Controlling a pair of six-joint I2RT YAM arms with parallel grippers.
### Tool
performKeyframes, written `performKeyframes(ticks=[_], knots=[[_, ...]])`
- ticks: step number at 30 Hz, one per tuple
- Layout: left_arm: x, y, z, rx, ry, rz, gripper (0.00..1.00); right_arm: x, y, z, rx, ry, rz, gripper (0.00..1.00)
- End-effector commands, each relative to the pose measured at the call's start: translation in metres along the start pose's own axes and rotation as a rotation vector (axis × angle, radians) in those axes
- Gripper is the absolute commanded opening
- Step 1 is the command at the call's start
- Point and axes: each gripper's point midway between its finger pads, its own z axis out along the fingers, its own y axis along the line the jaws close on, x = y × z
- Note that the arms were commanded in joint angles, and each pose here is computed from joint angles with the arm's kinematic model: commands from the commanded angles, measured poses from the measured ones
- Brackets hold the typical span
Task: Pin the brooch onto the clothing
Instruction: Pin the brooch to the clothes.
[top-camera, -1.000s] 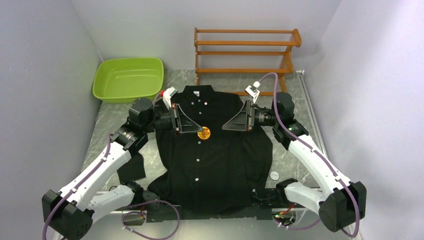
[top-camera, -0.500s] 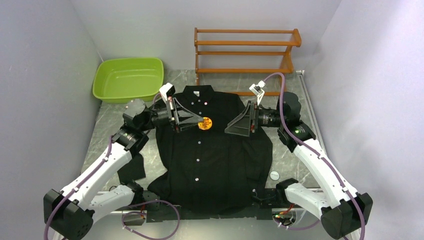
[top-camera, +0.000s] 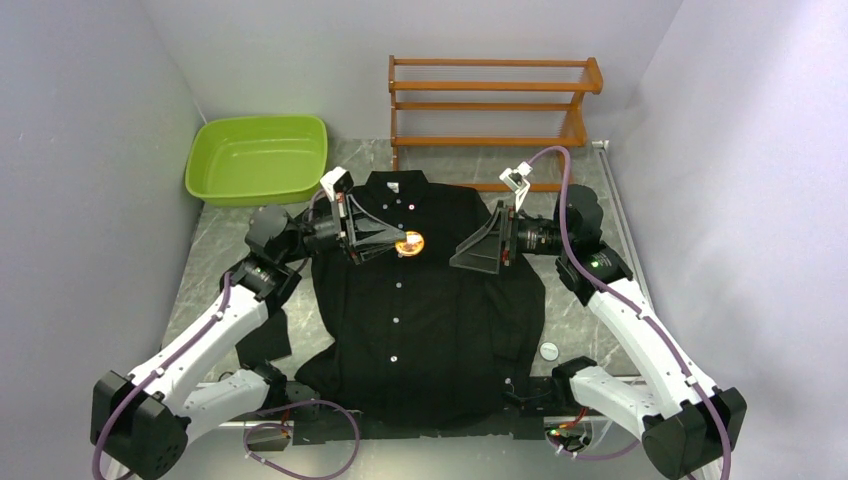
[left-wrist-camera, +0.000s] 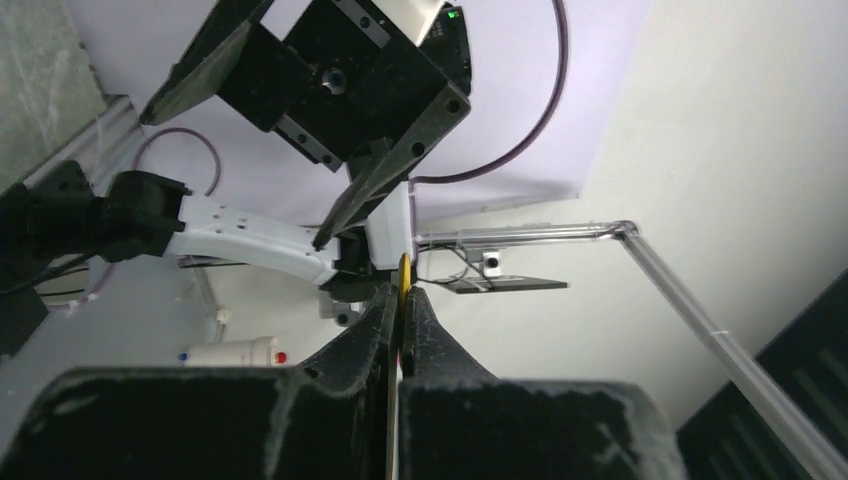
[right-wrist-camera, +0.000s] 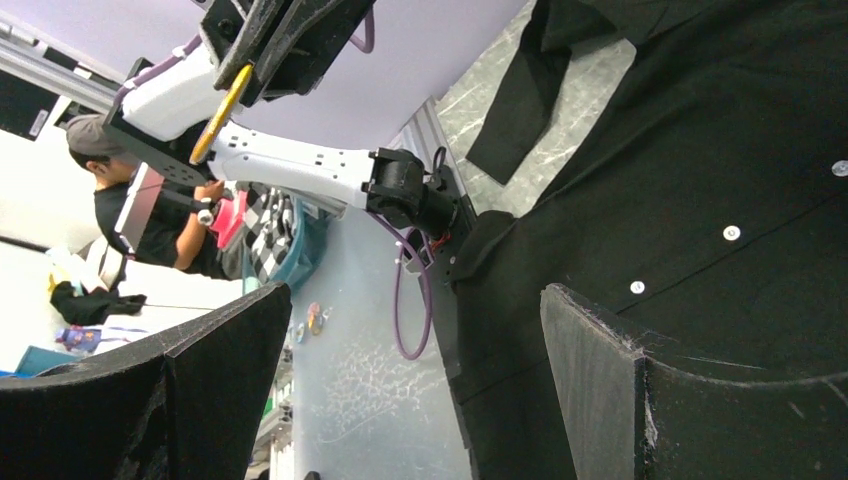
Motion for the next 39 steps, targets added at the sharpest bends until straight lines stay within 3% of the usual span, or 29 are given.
performKeyframes(ticks=[1, 6, 10, 19, 24, 26, 28, 31, 33, 36, 39], knots=[[0.009, -0.014, -0.001, -0.023, 0.033, 0.191, 0.03, -0.011, 0.003, -0.001, 0.008, -0.031, -0.070, 1.00], [-0.006, 0.025, -0.012, -0.292, -0.021, 0.419, 0.03, -0.007, -0.024, 0.002, 0.102, -0.022, -0.040, 1.00], [-0.023, 0.053, -0.019, -0.389, -0.053, 0.553, 0.03, -0.004, -0.078, -0.001, 0.338, -0.026, -0.017, 0.98], [-0.058, 0.111, -0.021, -0.508, 0.019, 0.734, 0.03, 0.034, -0.207, -0.015, 0.861, 0.097, 0.012, 1.00], [-0.092, 0.123, -0.024, -0.531, -0.092, 0.903, 0.02, 0.050, -0.244, 0.001, 1.000, 0.215, -0.046, 0.99], [-0.107, 0.125, -0.028, -0.540, -0.151, 0.954, 0.03, 0.058, -0.255, 0.011, 1.015, 0.269, -0.047, 0.92], [-0.117, 0.124, -0.028, -0.525, -0.182, 0.996, 0.03, 0.065, -0.266, 0.020, 1.014, 0.313, -0.031, 0.69], [-0.126, 0.122, -0.024, -0.487, -0.155, 1.016, 0.03, 0.076, -0.279, 0.027, 1.026, 0.352, -0.009, 0.54], [-0.134, 0.125, -0.021, -0.482, -0.117, 1.010, 0.03, 0.085, -0.287, 0.028, 1.043, 0.366, -0.006, 0.48], [-0.145, 0.125, -0.019, -0.469, -0.088, 1.011, 0.03, 0.098, -0.301, 0.023, 1.100, 0.397, 0.005, 0.48], [-0.156, 0.126, -0.016, -0.434, -0.066, 1.010, 0.03, 0.111, -0.308, 0.016, 1.135, 0.429, 0.023, 0.28]])
